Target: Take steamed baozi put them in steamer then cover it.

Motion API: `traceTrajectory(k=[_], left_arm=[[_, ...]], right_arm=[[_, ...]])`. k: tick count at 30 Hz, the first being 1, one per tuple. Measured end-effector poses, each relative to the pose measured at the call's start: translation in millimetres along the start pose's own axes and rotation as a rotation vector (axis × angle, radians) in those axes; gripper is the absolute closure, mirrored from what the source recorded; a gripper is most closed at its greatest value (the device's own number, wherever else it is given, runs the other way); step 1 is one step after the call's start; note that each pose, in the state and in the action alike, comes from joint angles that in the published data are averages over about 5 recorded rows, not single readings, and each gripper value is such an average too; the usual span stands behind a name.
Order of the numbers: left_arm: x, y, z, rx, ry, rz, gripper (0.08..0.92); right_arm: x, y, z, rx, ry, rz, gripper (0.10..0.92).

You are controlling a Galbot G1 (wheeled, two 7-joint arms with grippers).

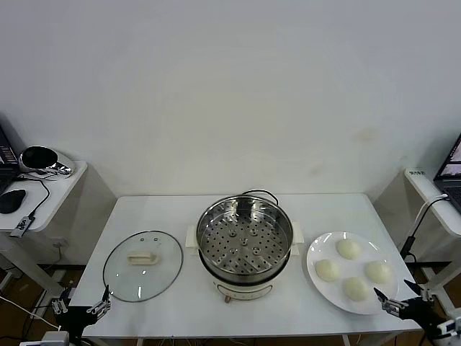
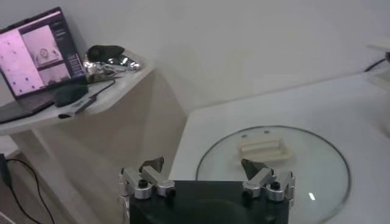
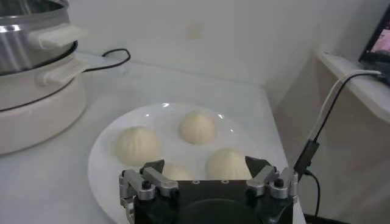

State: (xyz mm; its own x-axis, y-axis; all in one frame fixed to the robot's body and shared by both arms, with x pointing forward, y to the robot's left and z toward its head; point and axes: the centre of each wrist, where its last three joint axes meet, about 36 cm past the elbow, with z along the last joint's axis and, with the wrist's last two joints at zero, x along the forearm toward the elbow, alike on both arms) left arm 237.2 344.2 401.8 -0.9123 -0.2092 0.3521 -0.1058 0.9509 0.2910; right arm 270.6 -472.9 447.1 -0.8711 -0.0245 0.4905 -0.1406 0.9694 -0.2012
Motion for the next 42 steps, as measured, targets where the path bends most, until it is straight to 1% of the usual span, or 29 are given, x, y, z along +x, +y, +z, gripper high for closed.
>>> traceTrajectory(k=[3,8,12,15,22,29,36,42], left_arm=[[0.2,-1.6,0.1,0.003,0.000,0.002,0.177],[2.8,-7.4,0.8,0.004,0.002,0.010,0.177],[5.1,-11.1,-1.0,0.002,-0.002,0.013,0.177],[6.9,-11.7,-2.5,0.002,-0.004,0.010,0.177],[13.0,-14.9,-5.5,0.000,-0.002,0.019,0.177],[21.7,-20.1,-10.4,-0.002,-0.003,0.033,0.177],[30.8,-21.2,-11.4,0.002,0.003,0.030,0.177],[35.9,-22.4,-11.5,0.006,0.009,0.028,0.177]], right_arm=[[-4.5,-9.0,-8.8,0.043,-0.009,0.008,0.200],[-18.4,-31.5,-38.4,0.201,-0.030,0.009,0.200],[-31.5,-50.0,-68.8,0.372,-0.033,-0.029,0.200],[-43.1,-62.2,-93.7,0.509,-0.016,-0.080,0.200],[-80.4,-72.8,-150.9,0.790,0.076,-0.232,0.200],[-132.3,-52.9,-197.6,0.979,0.165,-0.399,0.200],[-183.3,-28.5,-220.1,1.107,0.262,-0.537,0.200],[-218.6,-13.4,-220.5,1.182,0.356,-0.613,0.200]])
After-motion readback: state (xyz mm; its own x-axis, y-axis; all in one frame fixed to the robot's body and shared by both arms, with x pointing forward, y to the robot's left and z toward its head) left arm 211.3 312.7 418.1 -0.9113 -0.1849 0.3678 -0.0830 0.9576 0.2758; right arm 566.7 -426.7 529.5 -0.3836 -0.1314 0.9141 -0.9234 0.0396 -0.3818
